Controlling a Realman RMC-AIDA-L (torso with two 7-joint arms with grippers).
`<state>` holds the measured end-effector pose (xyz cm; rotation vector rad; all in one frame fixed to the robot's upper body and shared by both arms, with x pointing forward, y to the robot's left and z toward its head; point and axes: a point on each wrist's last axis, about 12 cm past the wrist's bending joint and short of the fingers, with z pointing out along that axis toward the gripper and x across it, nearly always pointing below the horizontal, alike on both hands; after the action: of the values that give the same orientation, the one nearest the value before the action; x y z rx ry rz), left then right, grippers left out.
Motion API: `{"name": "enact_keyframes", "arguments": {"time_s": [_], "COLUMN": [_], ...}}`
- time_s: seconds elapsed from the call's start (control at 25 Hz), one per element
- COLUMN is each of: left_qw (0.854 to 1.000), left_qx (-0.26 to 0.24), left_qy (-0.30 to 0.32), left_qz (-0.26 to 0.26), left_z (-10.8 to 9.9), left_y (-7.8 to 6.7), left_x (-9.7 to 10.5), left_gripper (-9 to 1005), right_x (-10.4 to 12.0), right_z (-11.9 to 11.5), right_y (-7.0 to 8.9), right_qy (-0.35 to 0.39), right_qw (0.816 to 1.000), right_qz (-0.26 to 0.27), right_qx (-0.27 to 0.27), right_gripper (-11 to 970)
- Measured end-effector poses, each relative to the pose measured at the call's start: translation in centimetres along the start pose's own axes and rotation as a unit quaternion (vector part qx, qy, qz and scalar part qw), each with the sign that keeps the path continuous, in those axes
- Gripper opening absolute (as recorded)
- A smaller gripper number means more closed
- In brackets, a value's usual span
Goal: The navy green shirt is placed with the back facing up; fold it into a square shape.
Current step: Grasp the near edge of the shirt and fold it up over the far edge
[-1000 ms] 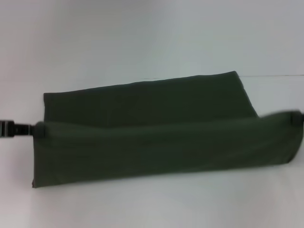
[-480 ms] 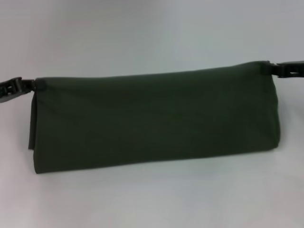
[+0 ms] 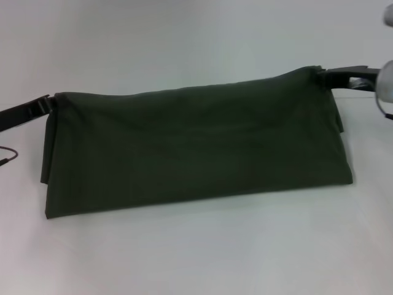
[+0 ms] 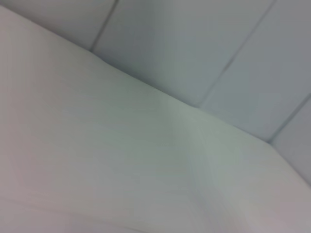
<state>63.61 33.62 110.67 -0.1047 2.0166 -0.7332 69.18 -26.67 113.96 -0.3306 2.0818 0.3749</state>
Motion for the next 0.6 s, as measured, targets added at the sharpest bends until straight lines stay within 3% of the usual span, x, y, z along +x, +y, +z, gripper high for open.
{"name": "enact_keyframes", "arguments": {"time_s": [0.2, 0.6], "left_qw": [0.999, 0.995], "left_qx": [-0.039, -0.092], "left_qy": [-0.027, -0.039], "left_qz": [0.021, 0.018], "left_z": [2.1, 3.6], "left_y": [-0.7, -0.9], "left_x": [1.1, 2.7], "left_gripper": [49, 65], "right_x": [0.7, 1.2], "right_z": [1.4, 2.9], "right_y": [1.2, 2.5], "right_qy": [0.005, 0.003], "right_qw": [0.999, 0.994], "right_qz": [-0.015, -0.065], "right_qx": [0.032, 0.087], "right_gripper": [170, 188]}}
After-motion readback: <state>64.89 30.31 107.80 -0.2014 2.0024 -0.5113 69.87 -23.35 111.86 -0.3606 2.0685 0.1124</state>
